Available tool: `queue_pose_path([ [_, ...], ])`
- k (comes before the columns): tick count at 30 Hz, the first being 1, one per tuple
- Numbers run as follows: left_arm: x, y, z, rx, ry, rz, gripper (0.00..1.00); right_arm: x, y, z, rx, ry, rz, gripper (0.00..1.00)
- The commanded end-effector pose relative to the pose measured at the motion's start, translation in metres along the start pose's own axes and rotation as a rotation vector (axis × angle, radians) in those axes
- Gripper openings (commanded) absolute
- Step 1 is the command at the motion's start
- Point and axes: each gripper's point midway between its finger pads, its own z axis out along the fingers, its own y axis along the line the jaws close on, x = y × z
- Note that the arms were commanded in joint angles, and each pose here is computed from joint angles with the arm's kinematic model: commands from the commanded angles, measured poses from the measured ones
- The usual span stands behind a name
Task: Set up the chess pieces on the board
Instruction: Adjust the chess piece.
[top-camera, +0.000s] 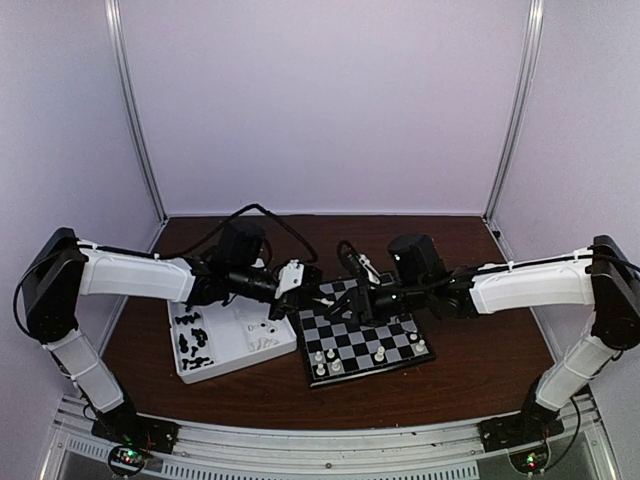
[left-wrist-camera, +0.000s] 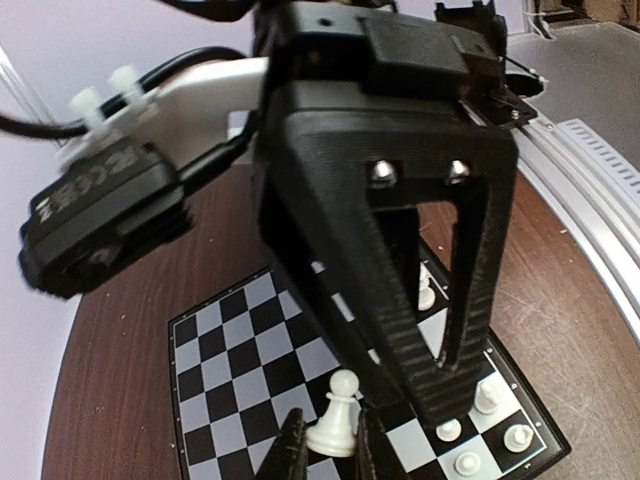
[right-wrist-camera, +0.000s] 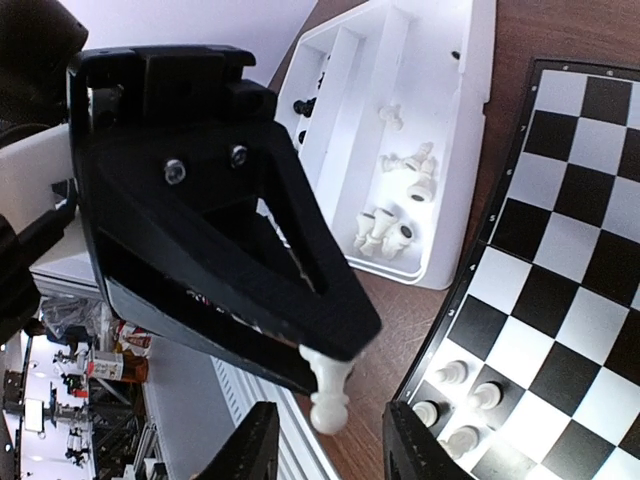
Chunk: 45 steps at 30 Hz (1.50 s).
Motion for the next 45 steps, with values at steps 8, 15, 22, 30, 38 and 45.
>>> queue_pose_path([
  [8, -0.013, 0.02, -0.007, -0.166, -0.076, -0.102, 0.15, -0.034, 0.006, -0.027, -0.011, -0.263, 0.03, 0.41],
  [15, -0.016, 0.015, -0.008, -0.157, -0.083, -0.105, 0.16, -0.038, 0.007, -0.024, -0.013, -0.265, 0.032, 0.38],
  [22, -0.018, 0.013, -0.008, -0.147, -0.096, -0.1, 0.16, -0.038, 0.011, -0.017, -0.038, -0.238, 0.035, 0.32],
  [30, -0.022, 0.006, -0.007, -0.109, -0.117, -0.081, 0.16, -0.04, 0.013, -0.016, -0.046, -0.238, 0.03, 0.23],
  [38, -0.023, 0.007, -0.007, -0.108, -0.122, -0.076, 0.16, -0.04, 0.014, -0.014, -0.058, -0.233, 0.032, 0.15],
  [45, -0.024, 0.008, -0.007, -0.114, -0.122, -0.075, 0.19, -0.038, 0.013, -0.011, -0.057, -0.212, 0.038, 0.19],
])
